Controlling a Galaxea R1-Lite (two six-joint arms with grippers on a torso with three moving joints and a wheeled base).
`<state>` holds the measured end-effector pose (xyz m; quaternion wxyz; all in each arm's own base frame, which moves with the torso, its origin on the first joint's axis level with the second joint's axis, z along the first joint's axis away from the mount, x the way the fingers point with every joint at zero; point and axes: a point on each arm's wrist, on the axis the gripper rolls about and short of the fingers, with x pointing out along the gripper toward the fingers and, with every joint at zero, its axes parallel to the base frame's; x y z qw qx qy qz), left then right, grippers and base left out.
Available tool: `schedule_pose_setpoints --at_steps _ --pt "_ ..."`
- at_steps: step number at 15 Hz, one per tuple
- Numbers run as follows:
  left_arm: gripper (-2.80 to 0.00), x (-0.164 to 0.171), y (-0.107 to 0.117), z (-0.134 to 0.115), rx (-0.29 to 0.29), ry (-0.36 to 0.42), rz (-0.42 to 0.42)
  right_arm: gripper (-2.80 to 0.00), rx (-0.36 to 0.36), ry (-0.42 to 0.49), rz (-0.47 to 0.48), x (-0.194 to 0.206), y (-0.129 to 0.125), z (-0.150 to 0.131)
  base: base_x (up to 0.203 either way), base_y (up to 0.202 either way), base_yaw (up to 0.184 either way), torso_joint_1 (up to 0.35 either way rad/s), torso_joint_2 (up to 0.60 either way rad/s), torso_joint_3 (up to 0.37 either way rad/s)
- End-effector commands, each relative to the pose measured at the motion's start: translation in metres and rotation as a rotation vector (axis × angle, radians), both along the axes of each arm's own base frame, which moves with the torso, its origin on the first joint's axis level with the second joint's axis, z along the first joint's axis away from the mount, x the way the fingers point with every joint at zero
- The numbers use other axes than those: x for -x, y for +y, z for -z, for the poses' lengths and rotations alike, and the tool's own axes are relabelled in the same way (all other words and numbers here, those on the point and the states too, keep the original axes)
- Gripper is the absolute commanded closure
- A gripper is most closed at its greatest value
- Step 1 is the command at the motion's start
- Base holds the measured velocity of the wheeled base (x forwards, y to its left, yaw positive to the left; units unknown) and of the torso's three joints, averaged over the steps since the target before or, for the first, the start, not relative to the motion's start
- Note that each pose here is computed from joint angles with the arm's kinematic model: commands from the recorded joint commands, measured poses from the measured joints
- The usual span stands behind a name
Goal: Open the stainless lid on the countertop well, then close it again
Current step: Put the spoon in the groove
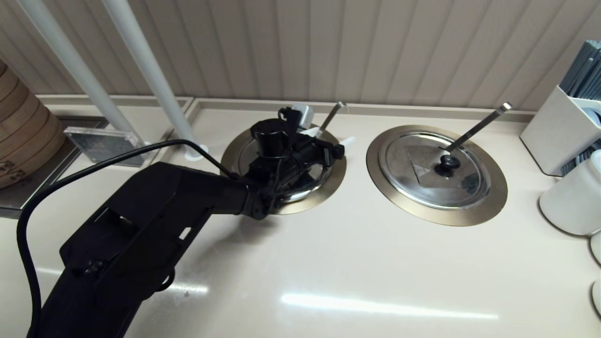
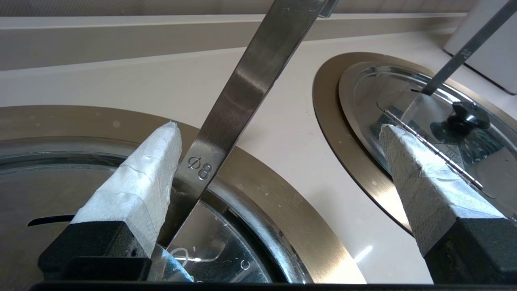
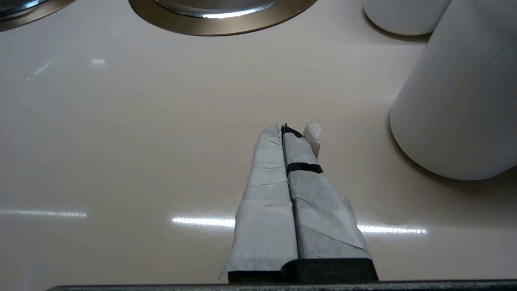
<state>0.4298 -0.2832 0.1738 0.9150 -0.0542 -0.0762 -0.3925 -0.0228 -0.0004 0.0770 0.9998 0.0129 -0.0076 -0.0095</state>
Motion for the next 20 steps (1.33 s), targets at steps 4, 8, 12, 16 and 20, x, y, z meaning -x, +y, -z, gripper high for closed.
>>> schedule_pose_setpoints --at_steps 4,8,12,16,20 --pt "-2.8 0.008 -0.002 0.002 -0.011 0.018 0.014 0.0 0.0 0.004 0.001 0.0 0.0 0.001 0.0 0.0 0.0 0.0 0.0 0.0" --pt "-2.8 0.009 -0.002 0.001 -0.006 0.011 0.012 0.0 0.0 0.004 0.001 0.0 0.0 0.001 0.0 0.0 0.0 0.0 0.0 0.0" --pt "-2.8 -0.002 0.004 -0.014 0.032 -0.047 -0.051 0.0 0.0 0.004 0.001 0.0 0.0 0.001 0.0 0.0 0.0 0.0 0.0 0.0" --pt "-2.8 -0.023 0.017 -0.012 0.035 -0.047 -0.136 0.0 0.0 0.004 0.001 0.0 0.0 0.001 0.0 0.0 0.0 0.0 0.0 0.0" --pt "-2.8 -0.029 0.023 -0.008 0.031 -0.044 -0.147 0.0 0.0 0.004 -0.001 0.0 0.0 0.001 0.0 0.0 0.0 0.0 0.0 0.0"
